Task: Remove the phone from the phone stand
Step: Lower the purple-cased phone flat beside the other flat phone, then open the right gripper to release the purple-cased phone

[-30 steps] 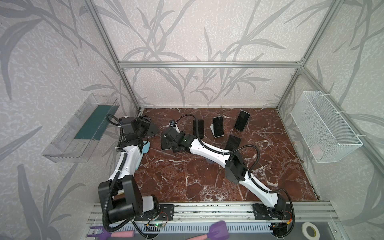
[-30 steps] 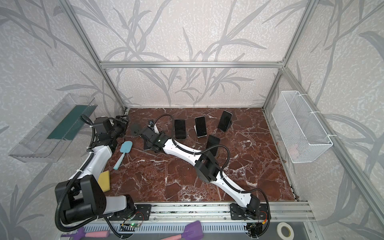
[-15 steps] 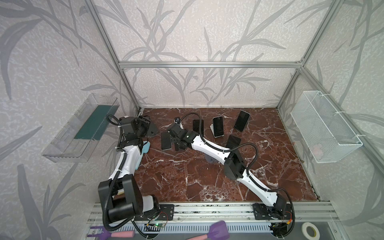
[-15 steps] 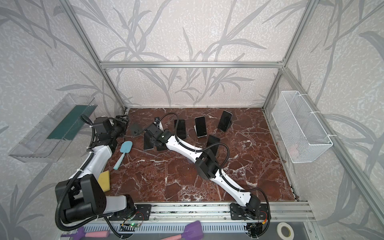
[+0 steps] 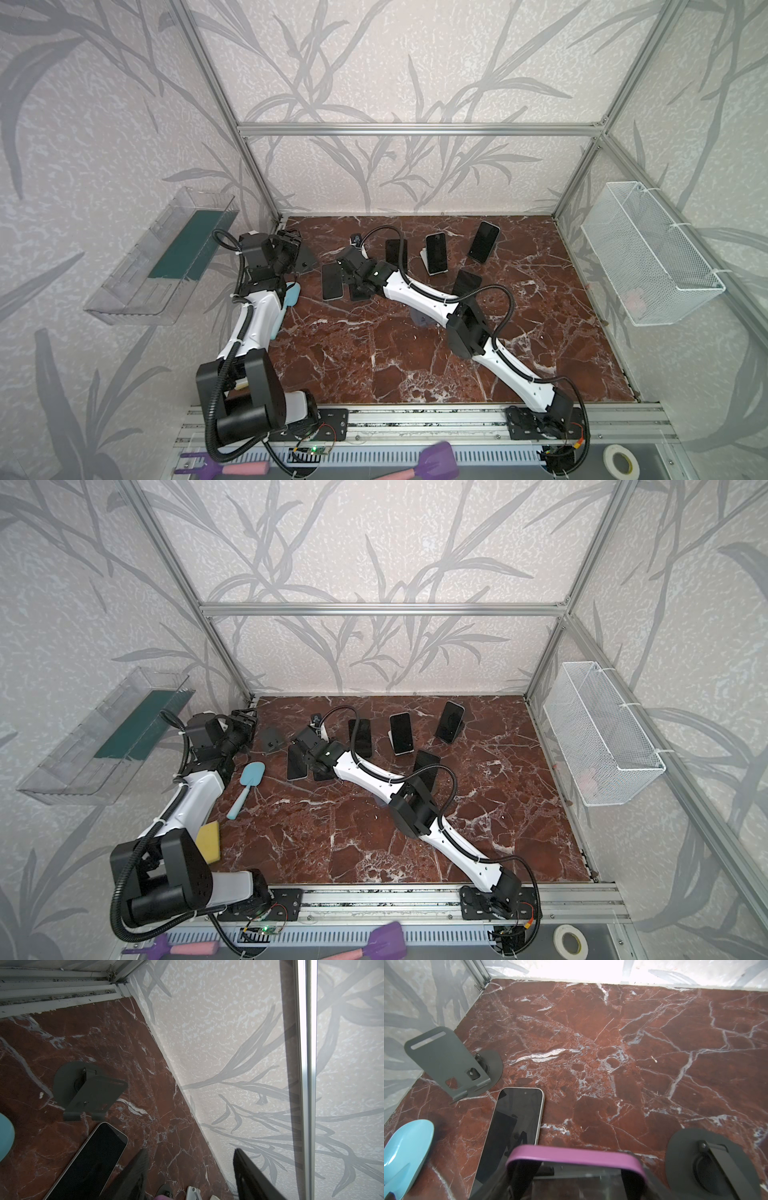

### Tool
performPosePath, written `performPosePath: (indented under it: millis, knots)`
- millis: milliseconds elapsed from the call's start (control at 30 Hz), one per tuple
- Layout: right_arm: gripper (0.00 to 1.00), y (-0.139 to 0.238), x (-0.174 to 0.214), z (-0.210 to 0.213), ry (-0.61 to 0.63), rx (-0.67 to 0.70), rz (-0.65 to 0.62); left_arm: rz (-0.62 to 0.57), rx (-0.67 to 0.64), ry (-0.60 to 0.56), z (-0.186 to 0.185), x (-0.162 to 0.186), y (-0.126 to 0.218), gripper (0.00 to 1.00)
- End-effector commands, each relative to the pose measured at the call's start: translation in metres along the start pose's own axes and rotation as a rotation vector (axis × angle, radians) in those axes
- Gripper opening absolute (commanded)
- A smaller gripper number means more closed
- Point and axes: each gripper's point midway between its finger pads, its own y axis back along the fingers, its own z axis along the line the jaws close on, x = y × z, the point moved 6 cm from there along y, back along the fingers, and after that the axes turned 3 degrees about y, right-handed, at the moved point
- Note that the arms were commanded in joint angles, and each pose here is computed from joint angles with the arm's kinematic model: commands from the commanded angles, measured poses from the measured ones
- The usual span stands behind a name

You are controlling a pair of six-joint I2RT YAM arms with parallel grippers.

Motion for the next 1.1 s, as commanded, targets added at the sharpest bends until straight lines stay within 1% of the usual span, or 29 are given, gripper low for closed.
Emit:
performPosePath:
  millis: [0,200,300,433,533,733,967,1067]
  knots:
    - [0.67,-0.020,0.039,-0.001,0.017,-0.010,0.098,-0.007,0.036,0.010,-0.008,-0.004,0.002,0.65]
    - [0.67,-0.023,0.044,0.000,0.012,-0.029,0.111,0.000,0.044,0.019,-0.009,-0.004,0.001,0.65]
    - [0.67,-0.025,0.047,-0.002,0.016,-0.017,0.106,0.012,0.072,0.034,-0.012,-0.003,0.001,0.65]
    - [0.68,-0.034,0.053,-0.010,0.023,0.017,0.107,0.013,0.076,0.041,-0.012,-0.003,0.001,0.65]
    - [0.68,-0.040,0.062,-0.012,0.026,0.011,0.134,0.021,0.065,0.049,-0.008,-0.001,-0.002,0.65]
    - [0.69,-0.045,0.070,-0.013,0.041,0.014,0.138,0.056,0.070,0.076,-0.005,0.002,-0.009,0.64]
    - [0.69,-0.057,0.068,-0.015,-0.006,0.007,0.109,0.052,0.062,0.072,-0.003,0.002,-0.010,0.64]
    - [0.72,-0.062,0.066,-0.015,-0.039,-0.019,0.110,0.057,0.062,0.072,-0.003,0.002,-0.011,0.64]
